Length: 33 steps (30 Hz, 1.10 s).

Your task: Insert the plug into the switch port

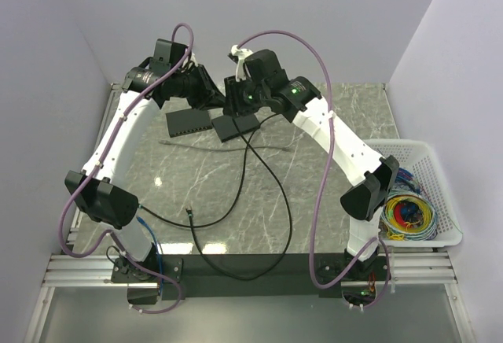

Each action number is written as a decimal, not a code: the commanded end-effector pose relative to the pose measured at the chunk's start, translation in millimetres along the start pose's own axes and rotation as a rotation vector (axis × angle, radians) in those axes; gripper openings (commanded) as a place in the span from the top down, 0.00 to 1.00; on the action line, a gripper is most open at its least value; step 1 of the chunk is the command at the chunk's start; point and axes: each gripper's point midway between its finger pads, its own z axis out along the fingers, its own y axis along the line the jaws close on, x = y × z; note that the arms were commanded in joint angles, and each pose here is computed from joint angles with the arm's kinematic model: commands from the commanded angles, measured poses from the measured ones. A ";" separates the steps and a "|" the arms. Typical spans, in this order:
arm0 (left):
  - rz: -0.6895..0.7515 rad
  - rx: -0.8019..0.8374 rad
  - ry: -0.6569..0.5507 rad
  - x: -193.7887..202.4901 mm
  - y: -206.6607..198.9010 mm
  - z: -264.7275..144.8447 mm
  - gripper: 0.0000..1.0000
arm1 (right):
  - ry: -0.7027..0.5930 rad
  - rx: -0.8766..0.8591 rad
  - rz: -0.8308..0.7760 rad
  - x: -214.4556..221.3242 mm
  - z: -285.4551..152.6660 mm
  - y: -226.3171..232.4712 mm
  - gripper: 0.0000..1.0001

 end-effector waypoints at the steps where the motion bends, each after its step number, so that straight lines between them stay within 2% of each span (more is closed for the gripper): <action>1: 0.044 0.051 -0.016 4.4 -13.9 -18.6 0.99 | -0.107 -0.001 -0.008 -31.5 -19.1 7.1 0.59; 6: 0.050 0.046 -0.013 3.8 -14.1 -18.9 0.99 | -0.100 0.002 -0.008 -31.0 -13.9 5.9 0.66; 15: 0.056 0.046 0.006 3.8 -13.7 -14.2 0.99 | -0.081 -0.003 -0.007 -28.2 -4.4 5.7 0.73; 18: 0.054 0.045 0.022 5.4 -12.3 -11.0 0.99 | -0.079 -0.011 -0.003 -27.7 -2.3 6.8 0.81; 22: 0.055 0.056 0.031 6.7 -12.4 -8.5 0.99 | -0.075 -0.029 0.000 -27.0 -0.7 9.3 0.98; 24: 0.054 0.057 0.036 7.4 -11.2 -6.2 0.99 | -0.071 -0.042 -0.001 -25.6 -0.2 11.9 1.00; 29: 0.052 0.048 0.034 5.6 -6.1 -0.8 0.91 | -0.056 -0.050 0.003 -20.4 2.3 11.5 1.00; 32: 0.037 0.036 0.024 -0.9 2.1 1.8 0.77 | -0.051 -0.049 0.012 -18.6 2.9 8.3 1.00; 33: 0.026 0.033 0.026 -2.4 6.7 3.9 0.75 | -0.049 -0.046 0.021 -18.1 2.9 6.2 1.00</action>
